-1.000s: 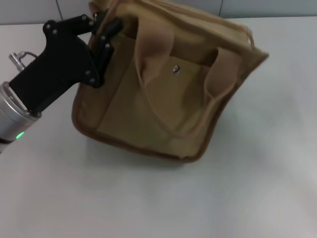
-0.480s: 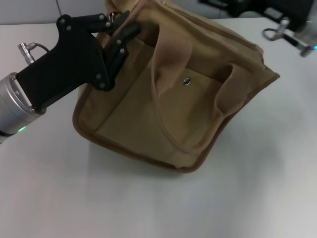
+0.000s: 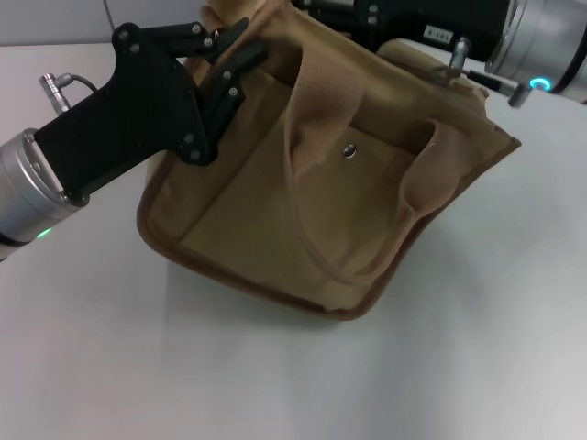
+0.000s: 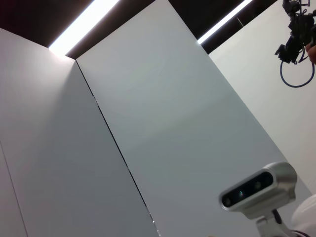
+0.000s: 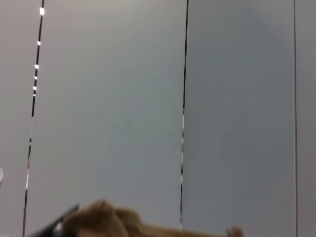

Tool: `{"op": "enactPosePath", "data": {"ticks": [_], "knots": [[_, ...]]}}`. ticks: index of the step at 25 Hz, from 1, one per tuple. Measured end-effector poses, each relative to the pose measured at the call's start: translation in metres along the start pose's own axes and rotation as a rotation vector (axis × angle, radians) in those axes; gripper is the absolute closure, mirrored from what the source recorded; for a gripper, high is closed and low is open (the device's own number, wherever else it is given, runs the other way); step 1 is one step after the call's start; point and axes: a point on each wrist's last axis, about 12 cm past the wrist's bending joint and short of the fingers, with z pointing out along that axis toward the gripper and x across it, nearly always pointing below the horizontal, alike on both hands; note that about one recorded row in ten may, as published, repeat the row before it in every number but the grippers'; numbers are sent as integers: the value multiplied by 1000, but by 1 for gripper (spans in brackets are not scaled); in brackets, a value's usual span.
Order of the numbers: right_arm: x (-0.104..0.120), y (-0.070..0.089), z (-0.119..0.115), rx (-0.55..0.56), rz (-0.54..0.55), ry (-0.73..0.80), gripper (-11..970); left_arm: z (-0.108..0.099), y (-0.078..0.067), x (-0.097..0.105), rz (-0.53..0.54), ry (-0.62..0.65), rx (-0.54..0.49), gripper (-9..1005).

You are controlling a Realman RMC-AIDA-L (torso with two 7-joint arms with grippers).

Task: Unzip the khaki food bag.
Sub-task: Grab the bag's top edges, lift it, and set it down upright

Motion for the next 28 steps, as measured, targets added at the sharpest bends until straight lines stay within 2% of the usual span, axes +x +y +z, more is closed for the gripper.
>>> {"op": "enactPosePath", "data": {"ticks": [6, 11, 14, 16, 20, 24, 28], "knots": [[7, 12, -33, 26, 25, 73, 116, 0, 1, 0, 2, 4, -5, 916], [11, 24, -54, -7, 53, 115, 117, 6, 3, 1, 4, -6, 1, 916], [12, 27, -68, 30, 51, 77, 117, 8, 4, 1, 7, -9, 6, 916], [6, 25, -72, 75, 54, -7, 117, 8, 5, 1, 9, -9, 9, 916], [-7, 15, -65, 109, 47, -93, 117, 9, 6, 1, 9, -9, 14, 917], [-14, 2, -40, 107, 28, -72, 117, 11, 6, 1, 10, -11, 16, 917], [-15, -1, -15, 59, 28, 6, 117, 11, 7, 1, 10, -9, 16, 917]]}}
